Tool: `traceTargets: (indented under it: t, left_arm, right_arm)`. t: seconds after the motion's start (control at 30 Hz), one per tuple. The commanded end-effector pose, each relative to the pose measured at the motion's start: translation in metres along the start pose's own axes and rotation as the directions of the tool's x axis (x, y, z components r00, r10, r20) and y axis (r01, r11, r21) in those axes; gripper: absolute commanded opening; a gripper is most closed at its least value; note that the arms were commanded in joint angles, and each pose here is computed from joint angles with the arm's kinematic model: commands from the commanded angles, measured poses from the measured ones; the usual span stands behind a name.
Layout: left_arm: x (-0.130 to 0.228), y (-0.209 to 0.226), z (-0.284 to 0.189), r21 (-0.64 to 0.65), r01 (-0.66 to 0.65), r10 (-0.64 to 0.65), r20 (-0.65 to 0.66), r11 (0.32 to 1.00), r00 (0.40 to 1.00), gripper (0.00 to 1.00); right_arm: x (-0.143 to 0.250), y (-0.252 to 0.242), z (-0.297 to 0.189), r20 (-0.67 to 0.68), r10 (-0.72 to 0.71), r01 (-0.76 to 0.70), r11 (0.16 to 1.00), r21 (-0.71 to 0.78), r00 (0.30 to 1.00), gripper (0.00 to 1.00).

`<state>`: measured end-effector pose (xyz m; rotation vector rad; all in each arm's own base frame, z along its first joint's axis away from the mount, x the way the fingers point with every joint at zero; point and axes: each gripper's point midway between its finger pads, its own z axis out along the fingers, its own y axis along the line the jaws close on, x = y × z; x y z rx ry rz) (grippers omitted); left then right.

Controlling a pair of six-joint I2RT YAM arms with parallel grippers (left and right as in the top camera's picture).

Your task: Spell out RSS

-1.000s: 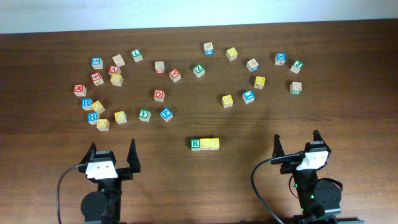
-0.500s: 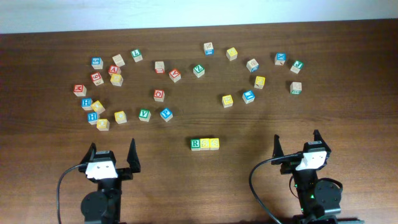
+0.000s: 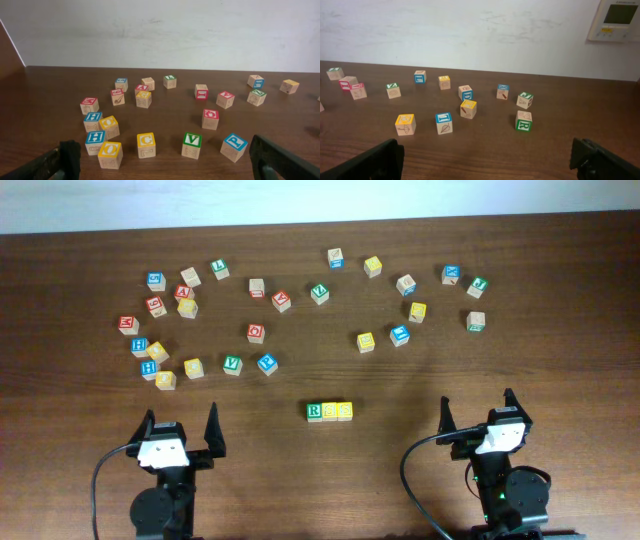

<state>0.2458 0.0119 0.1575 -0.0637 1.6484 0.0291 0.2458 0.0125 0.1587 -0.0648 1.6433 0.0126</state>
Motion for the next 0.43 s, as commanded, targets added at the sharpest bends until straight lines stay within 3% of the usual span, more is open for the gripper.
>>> traceTargets:
  t: [0.0,0.4]
  left_arm:
    - [0.0014,-0.0012,-0.0001,0.010,-0.015,0.015,-0.001,1.000,1.000,0.99]
    - [0.0012,-0.0012,-0.0002,0.010,-0.015,0.015,-0.001,1.000,1.000,0.99]
  right_arm:
    - [0.0031,-0.0018,0.0001,-0.005,0.001,-0.001,1.000,0.011,1.000,0.98]
    - [0.0031,-0.0018,0.0001,-0.005,0.001,-0.001,1.000,0.011,1.000,0.98]
